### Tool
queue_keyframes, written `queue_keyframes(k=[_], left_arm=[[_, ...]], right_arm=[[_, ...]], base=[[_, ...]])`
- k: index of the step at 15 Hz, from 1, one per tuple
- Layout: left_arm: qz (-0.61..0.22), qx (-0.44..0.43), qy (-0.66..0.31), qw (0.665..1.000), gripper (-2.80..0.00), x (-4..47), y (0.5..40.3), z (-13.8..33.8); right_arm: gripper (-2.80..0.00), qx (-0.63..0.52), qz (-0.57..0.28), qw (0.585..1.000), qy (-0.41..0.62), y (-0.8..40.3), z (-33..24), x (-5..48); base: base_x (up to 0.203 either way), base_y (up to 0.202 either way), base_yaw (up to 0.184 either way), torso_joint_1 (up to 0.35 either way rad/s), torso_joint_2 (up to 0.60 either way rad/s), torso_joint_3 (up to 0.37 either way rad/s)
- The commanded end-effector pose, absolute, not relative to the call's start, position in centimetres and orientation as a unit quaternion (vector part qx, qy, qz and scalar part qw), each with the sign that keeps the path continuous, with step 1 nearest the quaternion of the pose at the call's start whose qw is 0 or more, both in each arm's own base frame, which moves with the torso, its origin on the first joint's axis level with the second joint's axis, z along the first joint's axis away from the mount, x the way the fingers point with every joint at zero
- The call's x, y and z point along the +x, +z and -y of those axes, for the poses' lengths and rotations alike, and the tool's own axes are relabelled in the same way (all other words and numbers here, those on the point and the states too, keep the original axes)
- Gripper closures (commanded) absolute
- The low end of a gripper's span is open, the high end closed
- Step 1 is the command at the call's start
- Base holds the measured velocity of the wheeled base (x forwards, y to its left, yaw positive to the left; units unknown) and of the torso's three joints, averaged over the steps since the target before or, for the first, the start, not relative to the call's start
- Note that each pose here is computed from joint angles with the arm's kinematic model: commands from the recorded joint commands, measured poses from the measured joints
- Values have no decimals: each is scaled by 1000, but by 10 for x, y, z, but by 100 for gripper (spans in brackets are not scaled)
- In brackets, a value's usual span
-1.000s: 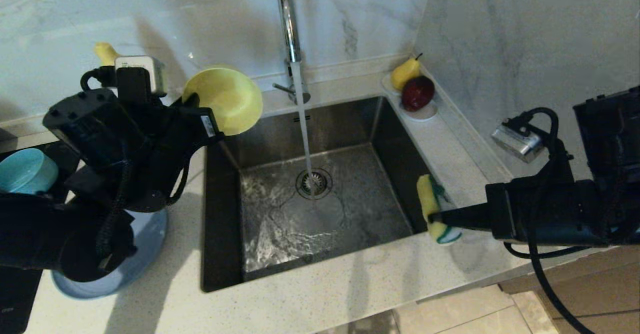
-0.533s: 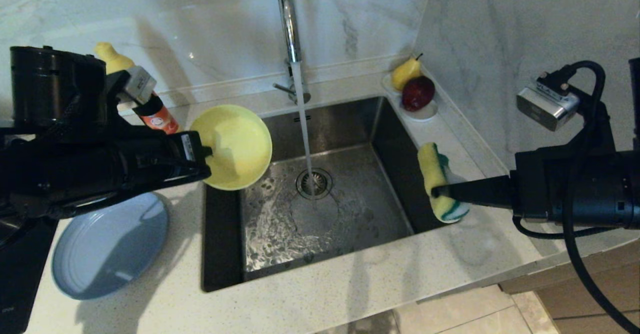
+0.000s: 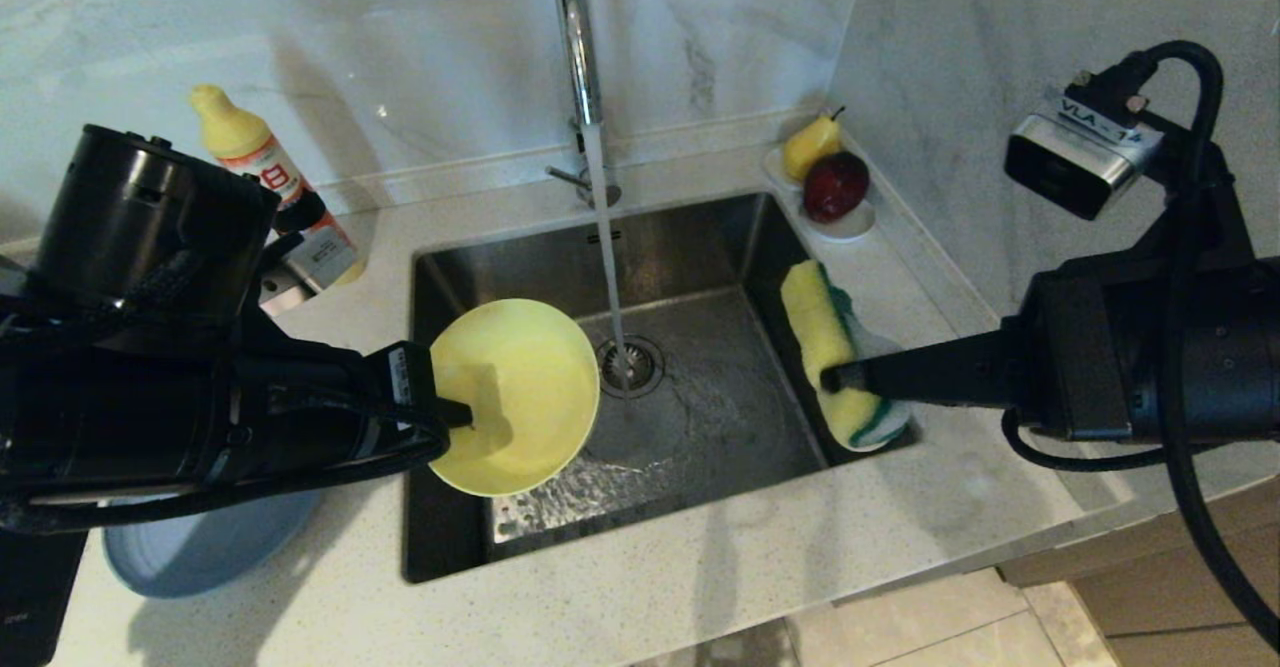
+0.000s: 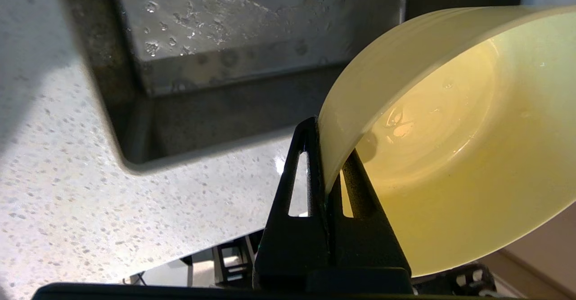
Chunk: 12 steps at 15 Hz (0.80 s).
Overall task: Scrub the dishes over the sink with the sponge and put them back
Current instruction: Wash the bowl, then wipe the bowl
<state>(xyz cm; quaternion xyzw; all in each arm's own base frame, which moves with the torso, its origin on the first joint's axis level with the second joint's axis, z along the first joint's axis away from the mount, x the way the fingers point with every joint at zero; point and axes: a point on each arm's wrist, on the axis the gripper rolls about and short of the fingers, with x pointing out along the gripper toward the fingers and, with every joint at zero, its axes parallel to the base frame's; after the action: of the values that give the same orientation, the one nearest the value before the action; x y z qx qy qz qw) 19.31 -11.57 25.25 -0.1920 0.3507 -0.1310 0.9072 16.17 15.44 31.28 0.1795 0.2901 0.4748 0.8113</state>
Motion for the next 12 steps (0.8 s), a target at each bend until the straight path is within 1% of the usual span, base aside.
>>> queue_keyframes(k=[1,5,8,12], left_arm=[[-357,-188,-129,906,0,198,248,120],[-364,-176,-126,906,0,208,240,127],[-382,-165,-115,902,0,215,226,132],[-365,-169,-108,909,0,217,227,133]], right_arm=[[0,161,-316,797,488,306,-177,169],[0,138,-332,785,505,302,-207,178],[0,127,-349,773,514,299,-230,185],[0,112,-368,756,530,286,-267,190]], base=[[0,0,0,0,0,0],[0,0,0,0,0,0],[0,0,0,0,0,0],[0,0,0,0,0,0]])
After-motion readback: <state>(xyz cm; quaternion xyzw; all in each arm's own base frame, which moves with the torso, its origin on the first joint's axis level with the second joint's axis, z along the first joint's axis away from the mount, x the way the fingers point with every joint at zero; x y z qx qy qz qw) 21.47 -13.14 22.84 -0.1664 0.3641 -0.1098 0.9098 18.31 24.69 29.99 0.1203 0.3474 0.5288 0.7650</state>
